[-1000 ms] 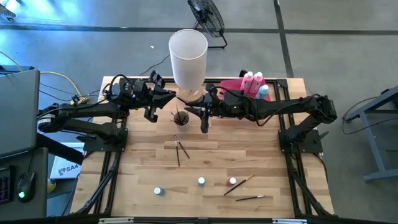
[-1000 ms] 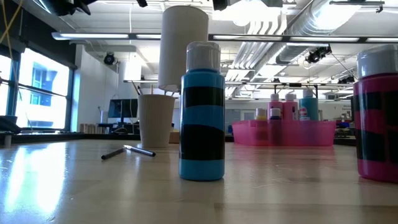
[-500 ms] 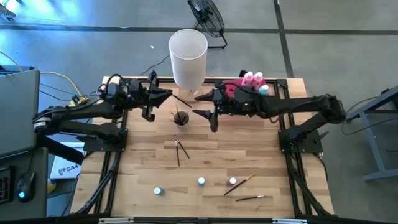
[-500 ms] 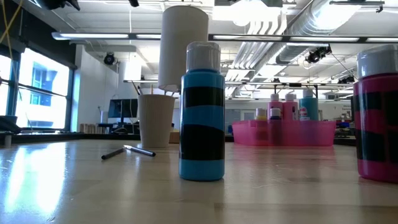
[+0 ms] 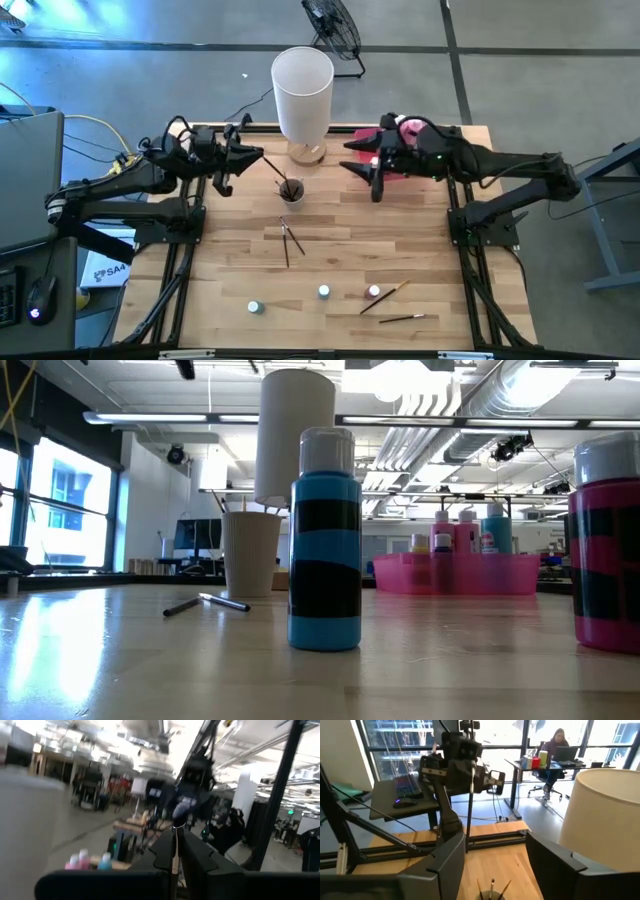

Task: Pick & Place Paint Supplies
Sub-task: Put the silver eyeshadow brush into the white cup

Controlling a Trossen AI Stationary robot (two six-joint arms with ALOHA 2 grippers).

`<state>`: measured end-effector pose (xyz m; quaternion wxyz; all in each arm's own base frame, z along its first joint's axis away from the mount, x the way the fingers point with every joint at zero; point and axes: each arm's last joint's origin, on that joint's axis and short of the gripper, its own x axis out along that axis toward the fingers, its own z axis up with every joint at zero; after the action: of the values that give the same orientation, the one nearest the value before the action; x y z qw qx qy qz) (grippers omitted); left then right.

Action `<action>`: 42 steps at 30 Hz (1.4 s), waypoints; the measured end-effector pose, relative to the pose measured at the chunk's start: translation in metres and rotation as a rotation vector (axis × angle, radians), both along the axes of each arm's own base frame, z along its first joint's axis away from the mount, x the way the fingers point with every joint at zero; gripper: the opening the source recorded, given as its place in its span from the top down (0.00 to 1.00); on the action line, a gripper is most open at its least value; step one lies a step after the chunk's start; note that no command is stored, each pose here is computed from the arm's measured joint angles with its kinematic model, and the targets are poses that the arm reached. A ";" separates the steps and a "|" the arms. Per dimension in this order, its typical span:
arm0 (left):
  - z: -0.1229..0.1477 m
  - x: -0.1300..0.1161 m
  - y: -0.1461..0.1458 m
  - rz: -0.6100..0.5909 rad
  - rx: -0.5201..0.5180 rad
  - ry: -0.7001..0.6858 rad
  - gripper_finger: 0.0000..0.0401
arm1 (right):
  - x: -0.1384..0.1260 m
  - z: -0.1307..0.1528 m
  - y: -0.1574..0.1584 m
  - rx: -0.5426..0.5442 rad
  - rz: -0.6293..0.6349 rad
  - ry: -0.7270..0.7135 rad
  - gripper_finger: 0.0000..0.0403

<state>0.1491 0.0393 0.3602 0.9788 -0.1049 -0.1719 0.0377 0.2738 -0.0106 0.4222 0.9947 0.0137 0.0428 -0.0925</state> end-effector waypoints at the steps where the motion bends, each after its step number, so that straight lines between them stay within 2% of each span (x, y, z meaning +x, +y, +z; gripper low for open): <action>1: -0.002 -0.001 0.000 -0.001 -0.028 0.021 0.96 | -0.002 0.001 0.000 0.000 0.001 0.000 0.50; 7: -0.012 0.001 0.001 -0.011 -0.147 0.113 0.96 | -0.005 -0.002 0.000 0.002 0.007 0.042 0.55; 11: -0.018 0.003 0.002 0.010 -0.168 0.169 0.96 | -0.005 -0.005 0.000 0.002 0.004 0.072 0.58; 18: -0.034 0.004 0.006 0.140 -0.196 0.329 0.96 | -0.004 -0.006 0.000 -0.001 0.005 0.075 0.63; 22: -0.037 0.005 0.006 0.163 -0.160 0.358 0.96 | -0.004 -0.006 0.000 -0.009 0.006 0.077 0.66; 31: -0.067 0.025 0.013 0.164 -0.194 0.397 0.96 | -0.001 -0.009 0.000 -0.039 0.009 0.091 0.70; 42: -0.092 0.062 0.024 0.180 -0.186 0.468 0.96 | -0.001 -0.009 -0.005 -0.060 -0.006 0.098 0.74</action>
<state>0.2111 0.0631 0.2679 0.9707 -0.1671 0.0548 0.1636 0.2732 -0.0156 0.4133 0.9911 -0.0206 0.0887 -0.0973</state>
